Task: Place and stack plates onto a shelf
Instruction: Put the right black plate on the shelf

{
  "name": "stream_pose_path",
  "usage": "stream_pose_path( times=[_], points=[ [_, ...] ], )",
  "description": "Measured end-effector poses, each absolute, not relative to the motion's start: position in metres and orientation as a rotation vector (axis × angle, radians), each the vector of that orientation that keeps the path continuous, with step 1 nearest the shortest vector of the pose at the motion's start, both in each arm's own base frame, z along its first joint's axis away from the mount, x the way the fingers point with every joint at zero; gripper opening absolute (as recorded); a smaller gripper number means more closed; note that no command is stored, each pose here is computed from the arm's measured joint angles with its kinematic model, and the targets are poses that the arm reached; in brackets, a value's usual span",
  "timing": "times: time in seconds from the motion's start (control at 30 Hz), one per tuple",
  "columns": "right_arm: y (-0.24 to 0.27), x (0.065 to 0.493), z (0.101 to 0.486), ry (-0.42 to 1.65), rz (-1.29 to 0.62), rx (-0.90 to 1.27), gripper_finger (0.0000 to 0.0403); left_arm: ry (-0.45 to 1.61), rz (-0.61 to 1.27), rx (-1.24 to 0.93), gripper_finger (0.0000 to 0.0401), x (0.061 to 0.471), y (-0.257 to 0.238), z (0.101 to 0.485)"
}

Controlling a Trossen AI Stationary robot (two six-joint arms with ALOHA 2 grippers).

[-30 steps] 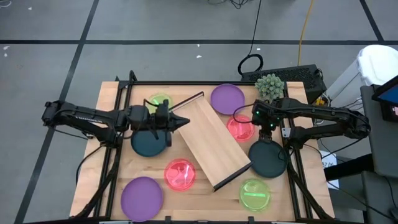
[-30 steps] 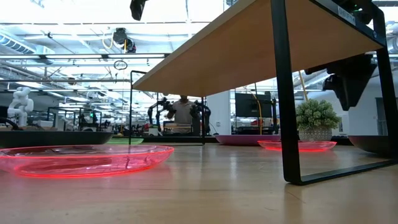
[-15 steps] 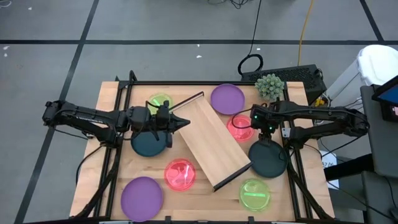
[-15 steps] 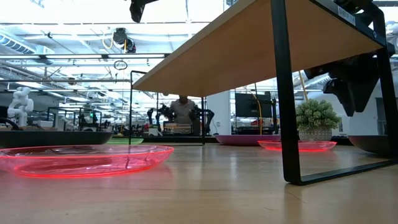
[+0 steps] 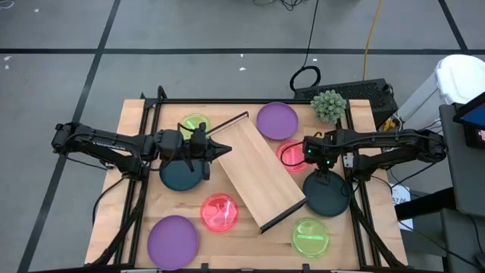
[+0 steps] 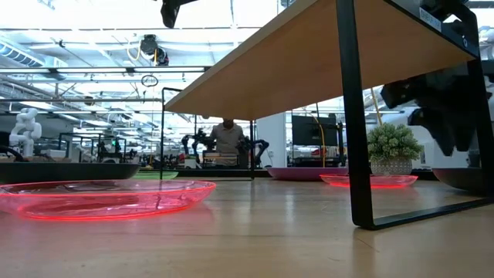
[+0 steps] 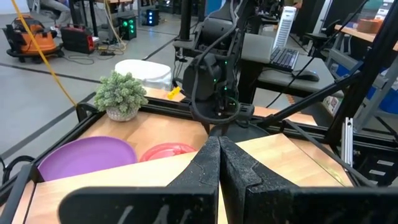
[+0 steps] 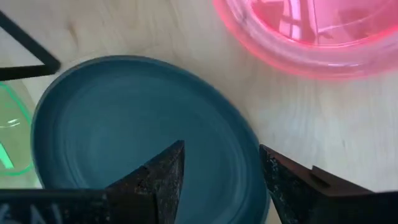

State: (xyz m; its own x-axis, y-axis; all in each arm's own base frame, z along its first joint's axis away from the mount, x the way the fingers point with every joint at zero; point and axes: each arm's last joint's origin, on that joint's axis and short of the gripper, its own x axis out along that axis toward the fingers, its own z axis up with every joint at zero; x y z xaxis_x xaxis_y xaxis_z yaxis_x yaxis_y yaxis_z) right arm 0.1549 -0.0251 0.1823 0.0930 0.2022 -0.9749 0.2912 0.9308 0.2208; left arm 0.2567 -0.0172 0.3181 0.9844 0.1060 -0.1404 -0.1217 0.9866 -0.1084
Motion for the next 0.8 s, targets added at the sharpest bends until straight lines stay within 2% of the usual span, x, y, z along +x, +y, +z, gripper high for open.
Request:
stream_pose_path(
  times=[0.27,0.5,0.67,0.8],
  points=[
    [-0.025,0.155,0.179,1.487,-0.079,0.413,0.0181,0.193,0.114,-0.106,0.0001,0.256,-0.018,0.313],
    [-0.026,0.162,0.161,1.589,-0.08,0.455,0.0157,0.198,0.113,-0.091,0.0001,0.255,-0.018,0.312],
    [-0.027,0.166,0.15,1.664,-0.079,0.468,0.0128,0.199,0.112,-0.081,0.0001,0.255,-0.018,0.312],
    [-0.027,0.167,0.146,1.693,-0.078,0.473,0.009,0.199,0.112,-0.082,0.0001,0.255,-0.018,0.312]
  ],
)
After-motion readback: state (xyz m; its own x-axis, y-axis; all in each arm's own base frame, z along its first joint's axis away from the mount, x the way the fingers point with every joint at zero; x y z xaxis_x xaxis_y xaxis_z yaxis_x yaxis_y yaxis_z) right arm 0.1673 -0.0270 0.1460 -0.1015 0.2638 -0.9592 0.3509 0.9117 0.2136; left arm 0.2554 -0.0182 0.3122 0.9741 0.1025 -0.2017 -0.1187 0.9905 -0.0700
